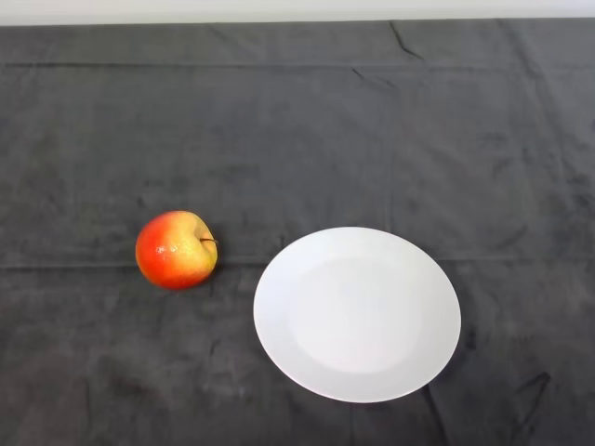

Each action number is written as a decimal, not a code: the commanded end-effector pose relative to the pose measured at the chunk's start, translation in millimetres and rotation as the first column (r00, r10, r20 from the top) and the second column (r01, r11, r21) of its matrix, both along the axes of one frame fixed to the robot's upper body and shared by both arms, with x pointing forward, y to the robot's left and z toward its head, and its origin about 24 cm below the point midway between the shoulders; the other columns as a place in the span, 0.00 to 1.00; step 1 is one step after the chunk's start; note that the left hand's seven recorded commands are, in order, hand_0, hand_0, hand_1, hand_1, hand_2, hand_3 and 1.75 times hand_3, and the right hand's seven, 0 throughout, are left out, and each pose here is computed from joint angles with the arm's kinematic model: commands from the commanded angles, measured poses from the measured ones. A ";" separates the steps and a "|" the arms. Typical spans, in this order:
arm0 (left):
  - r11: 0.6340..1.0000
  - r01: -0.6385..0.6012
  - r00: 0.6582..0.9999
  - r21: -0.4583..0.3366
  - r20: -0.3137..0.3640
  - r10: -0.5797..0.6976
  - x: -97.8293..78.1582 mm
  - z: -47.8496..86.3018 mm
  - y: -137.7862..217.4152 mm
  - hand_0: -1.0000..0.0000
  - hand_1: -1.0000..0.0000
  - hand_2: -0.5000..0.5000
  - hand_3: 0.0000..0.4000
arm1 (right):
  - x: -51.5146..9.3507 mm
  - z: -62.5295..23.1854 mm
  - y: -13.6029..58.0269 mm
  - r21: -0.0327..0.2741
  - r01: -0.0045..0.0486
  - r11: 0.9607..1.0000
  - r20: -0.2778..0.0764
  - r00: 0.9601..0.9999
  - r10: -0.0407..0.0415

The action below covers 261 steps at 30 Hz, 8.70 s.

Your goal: Move the apple to the plate

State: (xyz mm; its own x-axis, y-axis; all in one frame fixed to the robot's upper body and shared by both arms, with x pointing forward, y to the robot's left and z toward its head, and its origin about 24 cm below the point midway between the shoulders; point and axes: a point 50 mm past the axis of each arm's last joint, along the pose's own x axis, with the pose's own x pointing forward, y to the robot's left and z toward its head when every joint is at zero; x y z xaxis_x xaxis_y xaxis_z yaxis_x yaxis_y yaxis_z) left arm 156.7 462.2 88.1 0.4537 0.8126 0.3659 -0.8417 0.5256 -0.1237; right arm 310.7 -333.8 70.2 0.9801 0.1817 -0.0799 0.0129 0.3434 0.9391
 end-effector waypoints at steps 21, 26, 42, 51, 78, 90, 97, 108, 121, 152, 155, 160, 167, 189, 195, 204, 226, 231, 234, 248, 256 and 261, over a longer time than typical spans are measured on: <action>0.988 0.135 0.990 0.074 -0.047 -0.132 53.1 -3.3 -38.6 1.00 1.00 0.50 0.00 | 0.6 10.0 -7.3 0.005 0.024 1.000 0.041 0.999 -0.024; 0.973 0.201 0.978 0.109 -0.083 -0.193 66.7 -6.0 -53.9 1.00 1.00 0.50 0.00 | 0.6 10.0 -7.2 0.004 0.024 1.000 0.041 0.999 -0.024; 0.915 0.373 0.924 0.155 -0.153 -0.351 93.6 -12.4 -90.2 1.00 1.00 0.50 0.00 | 0.6 9.8 -7.1 0.003 0.025 1.000 0.041 0.999 -0.025; 0.871 0.460 0.884 0.172 -0.183 -0.431 110.9 -16.4 -119.0 1.00 1.00 0.50 0.00 | 0.6 9.8 -7.1 0.002 0.025 1.000 0.040 0.999 -0.025; 0.659 0.731 0.679 0.177 -0.285 -0.677 146.9 -32.2 -223.8 1.00 1.00 0.50 0.00 | 0.7 9.5 -6.8 -0.002 0.026 1.000 0.040 0.999 -0.026; 0.539 0.831 0.552 0.138 -0.333 -0.765 148.8 -43.1 -256.8 1.00 1.00 0.50 0.00 | 0.7 9.4 -6.8 -0.003 0.027 1.000 0.040 0.999 -0.027; 0.481 0.871 0.481 0.103 -0.386 -0.788 149.4 -52.6 -271.7 1.00 1.00 0.50 0.00 | 0.7 9.4 -6.8 -0.004 0.027 1.000 0.040 0.999 -0.027; 0.425 0.905 0.391 0.037 -0.469 -0.792 150.2 -63.5 -273.3 1.00 1.00 0.50 0.00 | 0.7 9.4 -6.7 -0.004 0.027 1.000 0.040 0.999 -0.027; 0.419 0.908 0.357 -0.014 -0.496 -0.791 151.3 -66.2 -272.0 0.00 0.00 0.50 1.00 | 0.7 9.4 -6.7 -0.004 0.028 1.000 0.039 0.999 -0.027; 0.472 0.830 0.557 0.297 -0.385 -0.736 141.1 -14.3 -302.4 0.00 0.00 0.50 1.00 | 0.8 9.2 -6.5 -0.006 0.028 1.000 0.039 0.999 -0.028; 0.462 0.827 0.558 0.319 -0.366 -0.745 138.8 -12.7 -311.8 0.00 0.00 0.50 1.00 | 0.8 9.2 -6.5 -0.006 0.029 1.000 0.039 0.999 -0.028; 0.436 0.835 0.540 0.338 -0.343 -0.769 133.7 -12.3 -332.9 0.00 0.00 0.50 1.00 | 0.8 9.2 -6.5 -0.007 0.029 1.000 0.039 0.999 -0.029; 0.379 0.859 0.489 0.344 -0.335 -0.805 127.9 -14.5 -355.9 0.00 0.00 0.50 1.00 | 0.7 9.2 -6.5 -0.007 0.029 1.000 0.039 0.999 -0.029; 0.238 0.919 0.364 0.313 -0.447 -0.817 126.3 -38.1 -376.2 0.00 0.28 0.36 1.00 | 0.7 9.4 -6.7 -0.004 0.029 1.000 0.039 0.999 -0.028; 0.221 0.930 0.345 0.295 -0.483 -0.805 127.5 -44.6 -376.5 0.58 1.00 0.29 0.42 | 0.7 9.4 -6.7 -0.004 0.029 1.000 0.039 0.999 -0.028; 0.207 0.940 0.324 0.271 -0.523 -0.789 129.1 -48.6 -377.0 1.00 1.00 0.50 0.00 | 0.7 9.4 -6.7 -0.003 0.028 1.000 0.039 0.999 -0.028; 0.291 0.910 0.408 0.296 -0.510 -0.757 139.0 -32.2 -319.4 1.00 1.00 0.50 0.00 | 0.7 9.4 -6.7 -0.003 0.028 1.000 0.039 0.999 -0.028; 0.348 0.887 0.459 0.304 -0.491 -0.740 139.7 -30.4 -303.3 1.00 1.00 0.50 0.00 | 0.7 9.4 -6.7 -0.004 0.028 1.000 0.039 0.999 -0.028; 0.379 0.873 0.485 0.306 -0.482 -0.729 139.8 -29.9 -294.8 1.00 1.00 0.50 0.00 | 0.7 9.4 -6.7 -0.004 0.028 1.000 0.039 0.999 -0.028; 0.527 0.793 0.608 0.307 -0.461 -0.646 137.4 -24.4 -227.3 1.00 1.00 0.50 0.00 | 0.7 9.4 -6.7 -0.004 0.028 1.000 0.038 0.999 -0.028; 0.622 0.722 0.685 0.304 -0.445 -0.577 128.9 -21.1 -185.6 1.00 1.00 0.50 0.00 | 0.7 9.4 -6.8 -0.004 0.028 1.000 0.038 0.999 -0.028; 0.682 0.668 0.732 0.299 -0.431 -0.528 122.3 -19.6 -162.3 1.00 1.00 0.50 0.00 | 0.7 9.5 -6.8 -0.003 0.028 1.000 0.038 0.999 -0.028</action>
